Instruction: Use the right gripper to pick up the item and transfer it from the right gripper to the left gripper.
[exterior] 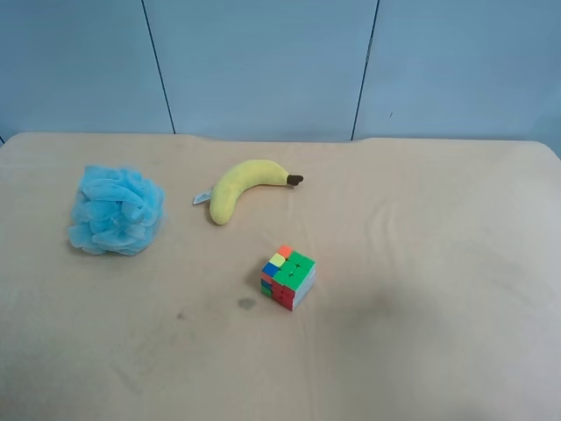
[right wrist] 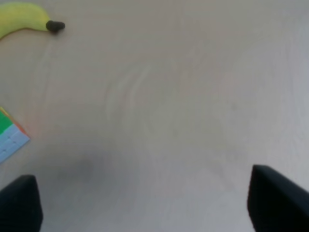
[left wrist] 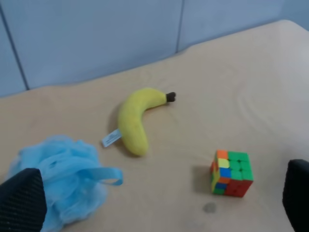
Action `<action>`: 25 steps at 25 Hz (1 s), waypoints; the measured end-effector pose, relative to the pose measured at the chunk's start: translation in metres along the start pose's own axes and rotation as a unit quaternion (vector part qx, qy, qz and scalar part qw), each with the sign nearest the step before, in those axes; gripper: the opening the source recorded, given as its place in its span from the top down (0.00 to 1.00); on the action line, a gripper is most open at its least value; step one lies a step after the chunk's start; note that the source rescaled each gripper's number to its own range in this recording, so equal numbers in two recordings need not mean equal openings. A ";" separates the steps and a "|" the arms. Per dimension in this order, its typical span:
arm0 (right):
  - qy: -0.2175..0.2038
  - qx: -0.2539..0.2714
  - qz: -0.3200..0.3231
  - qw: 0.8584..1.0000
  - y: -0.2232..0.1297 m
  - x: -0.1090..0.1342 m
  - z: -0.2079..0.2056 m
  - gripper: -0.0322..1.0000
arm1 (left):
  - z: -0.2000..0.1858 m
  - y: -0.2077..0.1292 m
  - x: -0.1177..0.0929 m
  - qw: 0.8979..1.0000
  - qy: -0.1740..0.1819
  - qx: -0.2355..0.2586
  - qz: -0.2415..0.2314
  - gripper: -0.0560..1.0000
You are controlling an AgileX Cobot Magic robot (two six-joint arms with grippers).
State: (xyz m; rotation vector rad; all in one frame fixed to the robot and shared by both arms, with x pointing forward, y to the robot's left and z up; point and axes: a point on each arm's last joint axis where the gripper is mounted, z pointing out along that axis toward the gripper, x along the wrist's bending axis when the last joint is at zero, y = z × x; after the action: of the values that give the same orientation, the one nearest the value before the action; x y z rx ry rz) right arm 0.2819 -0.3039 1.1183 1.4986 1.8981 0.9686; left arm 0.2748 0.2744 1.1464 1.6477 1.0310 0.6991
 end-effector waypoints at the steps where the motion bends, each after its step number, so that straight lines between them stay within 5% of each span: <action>1: 0.000 0.000 0.000 1.000 0.000 0.000 0.000 0.20 | -0.005 -0.003 0.000 1.000 0.006 0.000 0.002 0.00; 10: 0.000 0.000 0.000 1.000 0.000 0.000 0.000 0.20 | -0.042 -0.030 -0.002 1.000 0.023 0.002 0.009 0.00; 17: 0.000 0.000 -0.002 1.000 0.000 0.000 0.000 0.20 | -0.025 -0.087 0.001 0.999 0.028 0.034 -0.004 0.00; 25: 0.000 0.000 -0.001 1.000 0.000 0.000 0.000 0.20 | -0.025 -0.098 0.006 0.996 0.053 0.069 0.012 0.00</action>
State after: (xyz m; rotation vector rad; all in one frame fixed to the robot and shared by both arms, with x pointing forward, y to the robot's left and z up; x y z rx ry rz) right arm 0.2819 -0.3039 1.1183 1.4954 1.8997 0.9672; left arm 0.2281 0.3014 1.0602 1.7604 1.1591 0.7523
